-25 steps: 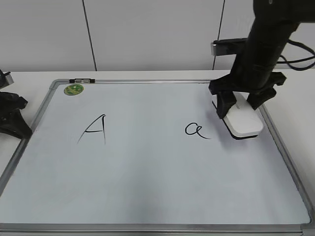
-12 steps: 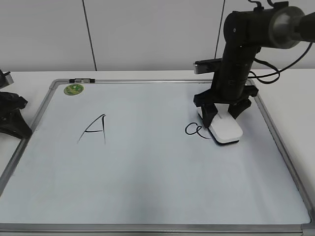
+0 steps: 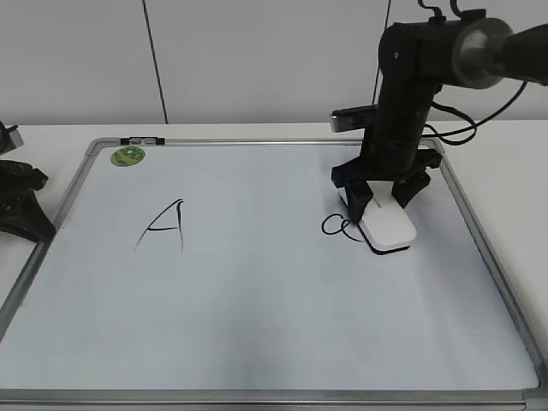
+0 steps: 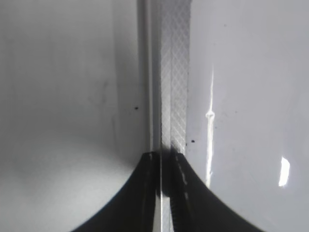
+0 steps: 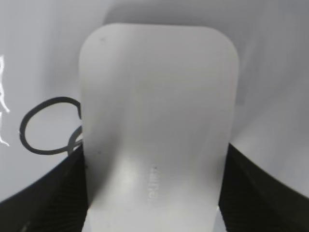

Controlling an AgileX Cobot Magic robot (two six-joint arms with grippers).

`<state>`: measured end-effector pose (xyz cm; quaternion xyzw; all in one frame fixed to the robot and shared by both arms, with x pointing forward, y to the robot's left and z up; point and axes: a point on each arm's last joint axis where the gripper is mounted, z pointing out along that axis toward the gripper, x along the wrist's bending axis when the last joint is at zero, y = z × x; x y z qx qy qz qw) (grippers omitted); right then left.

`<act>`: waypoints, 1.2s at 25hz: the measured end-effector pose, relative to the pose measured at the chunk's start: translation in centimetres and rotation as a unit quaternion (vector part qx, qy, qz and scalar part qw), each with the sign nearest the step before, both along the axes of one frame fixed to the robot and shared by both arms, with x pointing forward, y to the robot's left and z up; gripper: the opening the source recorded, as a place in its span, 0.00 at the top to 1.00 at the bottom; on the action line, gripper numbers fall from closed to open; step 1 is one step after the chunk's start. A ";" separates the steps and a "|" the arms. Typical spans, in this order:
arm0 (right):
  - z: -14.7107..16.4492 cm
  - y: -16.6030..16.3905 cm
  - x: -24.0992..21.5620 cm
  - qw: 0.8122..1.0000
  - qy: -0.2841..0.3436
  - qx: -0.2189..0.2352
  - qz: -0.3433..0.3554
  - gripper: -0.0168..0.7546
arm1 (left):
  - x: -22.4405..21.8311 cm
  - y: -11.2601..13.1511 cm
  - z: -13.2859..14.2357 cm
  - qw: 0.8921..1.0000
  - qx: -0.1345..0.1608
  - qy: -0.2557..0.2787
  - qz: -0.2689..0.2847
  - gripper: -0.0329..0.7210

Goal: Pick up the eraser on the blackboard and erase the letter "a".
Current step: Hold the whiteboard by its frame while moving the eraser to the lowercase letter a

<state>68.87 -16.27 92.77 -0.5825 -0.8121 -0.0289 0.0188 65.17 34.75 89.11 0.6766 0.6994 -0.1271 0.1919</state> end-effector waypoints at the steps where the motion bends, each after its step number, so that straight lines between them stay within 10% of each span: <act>1: 0.0 0.4 -0.1 1.000 -0.002 -0.004 0.006 0.29 | 0.0 0.0 0.0 1.000 0.000 0.000 0.000 0.90; 13: -0.2 8.9 -3.4 0.992 -0.017 -0.025 0.121 0.29 | 0.0 0.0 0.0 1.000 -0.001 0.000 0.001 0.90; 30: 0.0 7.2 -1.8 0.993 -0.026 -0.034 0.106 0.29 | 0.0 0.0 0.0 1.000 -0.003 -0.001 0.002 0.90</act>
